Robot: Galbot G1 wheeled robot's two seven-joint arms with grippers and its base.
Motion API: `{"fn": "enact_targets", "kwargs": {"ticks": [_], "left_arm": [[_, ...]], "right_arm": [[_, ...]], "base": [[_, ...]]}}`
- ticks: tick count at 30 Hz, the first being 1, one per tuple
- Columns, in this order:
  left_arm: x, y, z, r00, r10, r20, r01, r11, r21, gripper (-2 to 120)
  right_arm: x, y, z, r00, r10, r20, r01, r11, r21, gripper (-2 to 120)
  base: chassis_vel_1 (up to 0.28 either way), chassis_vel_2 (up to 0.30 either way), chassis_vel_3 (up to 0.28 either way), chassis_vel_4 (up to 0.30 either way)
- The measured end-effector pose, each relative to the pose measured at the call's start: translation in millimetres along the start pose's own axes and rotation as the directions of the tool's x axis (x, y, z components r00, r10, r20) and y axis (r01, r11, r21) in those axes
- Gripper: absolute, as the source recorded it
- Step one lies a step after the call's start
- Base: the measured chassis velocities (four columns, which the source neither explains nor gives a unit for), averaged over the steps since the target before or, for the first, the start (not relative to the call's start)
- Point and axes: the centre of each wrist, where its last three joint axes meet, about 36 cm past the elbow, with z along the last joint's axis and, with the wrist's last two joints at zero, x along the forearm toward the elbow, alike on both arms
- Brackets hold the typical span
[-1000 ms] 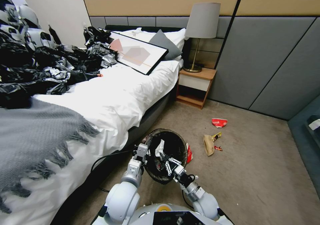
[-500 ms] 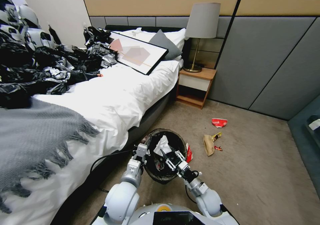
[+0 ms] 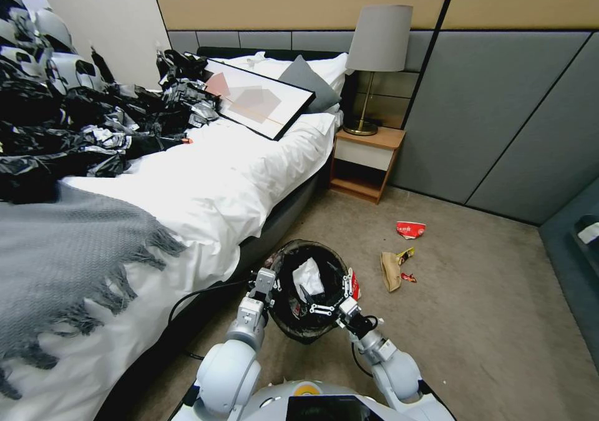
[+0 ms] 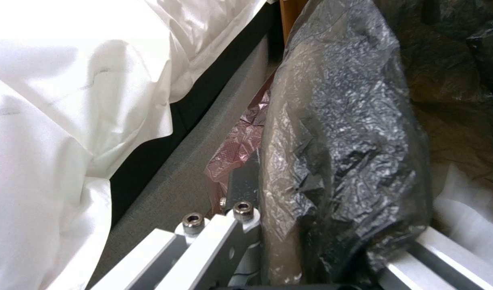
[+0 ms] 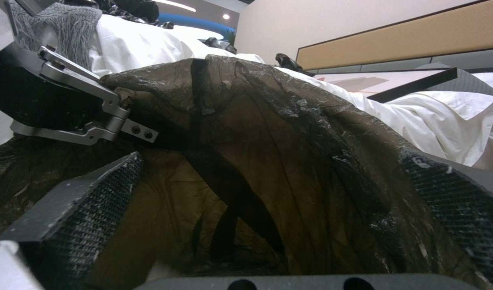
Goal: Pick up the trash bin, then pick up the garbage from the floor and place it into the trash bin.
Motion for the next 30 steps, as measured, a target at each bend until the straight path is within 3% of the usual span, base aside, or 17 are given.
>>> {"fn": "enact_targets", "kwargs": {"ticks": [8, 20, 25, 27, 28, 30], "left_arm": [[-0.1, -0.1, -0.5, 1.0, 0.0, 0.001, 0.0, 1.0, 0.001, 1], [-0.2, 1.0, -0.8, 1.0, -0.001, 0.002, 0.001, 1.0, -0.001, 1], [-0.5, 1.4, -0.7, 1.0, -0.004, 0.002, 0.004, 1.0, 0.001, 1], [-0.3, 1.5, -0.2, 1.0, -0.006, 0.0, 0.006, 1.0, 0.003, 1], [-0.3, 1.5, -0.2, 1.0, -0.006, 0.0, 0.006, 1.0, 0.003, 1], [-0.1, 2.3, 0.3, 1.0, -0.01, -0.001, 0.01, 1.0, 0.004, 1]], "right_arm": [[2.6, -4.2, -2.6, 1.0, -0.01, 0.002, 0.01, 1.0, 0.013, 113], [0.3, -12.9, -20.8, 0.998, 0.015, 0.054, -0.018, 0.998, 0.057, 100], [-5.6, -11.6, -53.9, 0.984, 0.15, 0.1, -0.163, 0.976, 0.147, 100], [-7.0, -9.4, -77.2, 0.948, 0.297, 0.114, -0.315, 0.925, 0.214, 100], [-7.0, -9.4, -77.2, 0.948, 0.297, 0.114, -0.315, 0.925, 0.214, 100], [-2.5, -6.4, -92.2, 0.901, 0.416, 0.119, -0.433, 0.873, 0.224, 100]], "base": [[0.0, 0.0, 0.0, 0.0], [0.0, 0.0, 0.0, 0.0], [0.0, 0.0, 0.0, 0.0], [0.0, 0.0, 0.0, 0.0], [0.0, 0.0, 0.0, 0.0], [0.0, 0.0, 0.0, 0.0]]}}
